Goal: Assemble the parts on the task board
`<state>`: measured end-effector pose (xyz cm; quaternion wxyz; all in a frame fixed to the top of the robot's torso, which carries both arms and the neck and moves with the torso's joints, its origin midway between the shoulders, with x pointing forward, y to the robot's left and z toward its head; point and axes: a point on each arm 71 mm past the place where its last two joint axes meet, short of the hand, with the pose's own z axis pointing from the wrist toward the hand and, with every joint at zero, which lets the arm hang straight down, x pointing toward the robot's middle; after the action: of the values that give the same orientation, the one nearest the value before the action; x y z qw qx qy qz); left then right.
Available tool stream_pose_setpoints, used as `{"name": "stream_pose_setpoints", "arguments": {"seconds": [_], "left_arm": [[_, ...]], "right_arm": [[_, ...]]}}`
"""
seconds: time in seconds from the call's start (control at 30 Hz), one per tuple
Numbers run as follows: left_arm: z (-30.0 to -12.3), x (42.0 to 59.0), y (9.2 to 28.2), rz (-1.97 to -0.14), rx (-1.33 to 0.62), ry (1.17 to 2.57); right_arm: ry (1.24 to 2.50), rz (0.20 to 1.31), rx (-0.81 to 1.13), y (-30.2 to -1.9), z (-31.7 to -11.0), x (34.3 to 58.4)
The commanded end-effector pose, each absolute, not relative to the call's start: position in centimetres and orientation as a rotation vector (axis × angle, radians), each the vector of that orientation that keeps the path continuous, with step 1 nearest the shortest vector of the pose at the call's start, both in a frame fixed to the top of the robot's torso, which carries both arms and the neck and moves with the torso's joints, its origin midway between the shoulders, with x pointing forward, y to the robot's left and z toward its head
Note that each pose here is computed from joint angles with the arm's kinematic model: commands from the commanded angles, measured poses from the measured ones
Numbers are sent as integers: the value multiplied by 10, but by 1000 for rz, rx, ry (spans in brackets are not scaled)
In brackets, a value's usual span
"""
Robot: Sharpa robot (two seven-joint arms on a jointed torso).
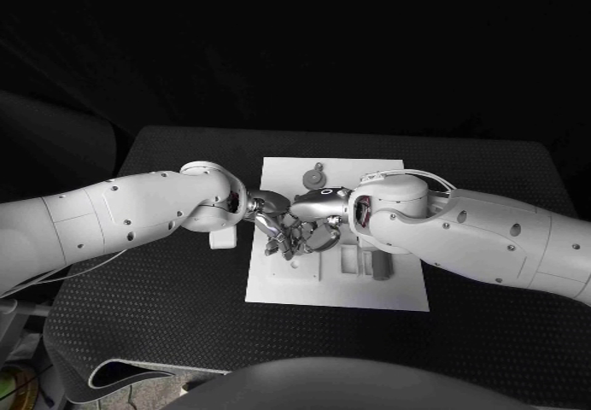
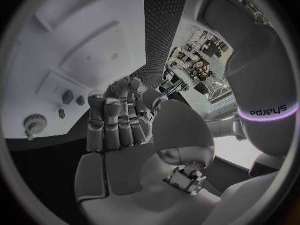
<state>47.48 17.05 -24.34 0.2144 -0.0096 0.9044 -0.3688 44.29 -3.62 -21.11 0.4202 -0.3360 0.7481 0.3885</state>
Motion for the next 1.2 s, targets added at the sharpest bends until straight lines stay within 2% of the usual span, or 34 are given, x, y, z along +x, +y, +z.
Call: {"name": "stream_pose_setpoints", "arguments": {"seconds": [0.03,1.2], "left_arm": [[-244,474,170,-1017,-5,2523],[-244,476,173,-1003,-15,2519]], "right_arm": [[1865,963,-833,-38,-211,444],[1887,960,-857,-32,-212,440]]}}
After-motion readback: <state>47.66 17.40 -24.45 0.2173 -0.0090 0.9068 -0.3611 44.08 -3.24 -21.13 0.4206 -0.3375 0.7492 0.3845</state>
